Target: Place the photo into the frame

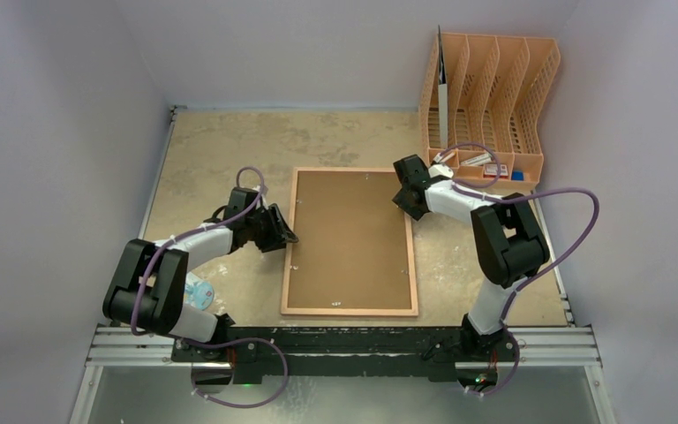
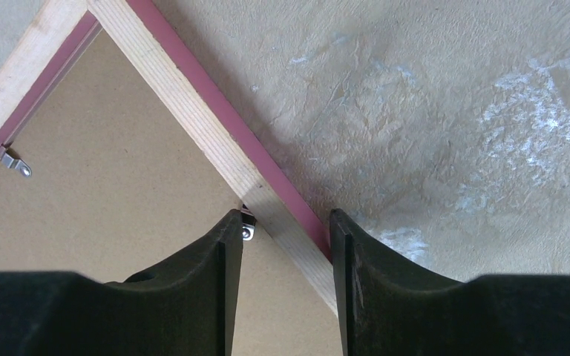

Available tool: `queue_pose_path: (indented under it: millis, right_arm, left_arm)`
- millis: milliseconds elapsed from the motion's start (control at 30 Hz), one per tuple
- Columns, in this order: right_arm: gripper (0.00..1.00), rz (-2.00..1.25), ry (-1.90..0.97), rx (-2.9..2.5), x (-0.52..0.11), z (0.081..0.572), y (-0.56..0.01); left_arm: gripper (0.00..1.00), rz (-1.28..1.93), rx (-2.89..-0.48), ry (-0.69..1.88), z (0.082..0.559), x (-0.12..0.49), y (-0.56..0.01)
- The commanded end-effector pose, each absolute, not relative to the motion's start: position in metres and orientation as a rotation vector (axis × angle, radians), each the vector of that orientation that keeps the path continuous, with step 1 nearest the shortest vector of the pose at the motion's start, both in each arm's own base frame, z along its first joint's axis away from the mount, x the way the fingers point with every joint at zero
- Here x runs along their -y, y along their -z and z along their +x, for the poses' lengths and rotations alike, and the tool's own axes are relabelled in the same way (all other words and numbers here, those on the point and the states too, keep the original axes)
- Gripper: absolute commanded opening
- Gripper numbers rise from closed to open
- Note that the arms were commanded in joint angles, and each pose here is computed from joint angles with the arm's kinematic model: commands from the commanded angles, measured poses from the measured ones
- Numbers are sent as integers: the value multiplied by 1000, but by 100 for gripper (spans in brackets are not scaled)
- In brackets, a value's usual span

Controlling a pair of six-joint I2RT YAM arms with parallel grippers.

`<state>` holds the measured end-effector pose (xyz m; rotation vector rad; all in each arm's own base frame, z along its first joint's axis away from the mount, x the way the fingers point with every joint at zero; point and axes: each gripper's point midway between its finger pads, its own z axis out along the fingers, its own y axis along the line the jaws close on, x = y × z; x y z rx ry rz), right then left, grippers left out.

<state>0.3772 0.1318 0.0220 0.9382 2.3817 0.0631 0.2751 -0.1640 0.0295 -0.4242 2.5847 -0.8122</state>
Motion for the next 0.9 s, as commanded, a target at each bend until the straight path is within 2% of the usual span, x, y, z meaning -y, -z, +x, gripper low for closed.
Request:
queue_pose_path:
  millis: [0, 300, 600, 700, 767, 867]
  right_arm:
    - [30, 985, -58, -2521, -141, 343, 1]
    - [0, 940, -177, -2511, -154, 349, -10]
    - [0, 946, -375, -2422, -164, 359, -36]
    - [11, 986, -444, -2379, -165, 358, -42]
    - [26, 995, -462, -2362, -165, 359, -45]
    - [38, 987, -447, -2356, -163, 362, -48]
  left_arm:
    - [41, -380, -2575, 952, 270, 186, -37]
    - [41, -378, -2575, 943, 272, 186, -36]
    - [41, -376, -2566, 896, 276, 182, -42]
    - [41, -383, -2558, 876, 277, 179, -44]
    - [42, -382, -2555, 867, 278, 178, -46]
    - [42, -381, -2555, 848, 280, 176, -49]
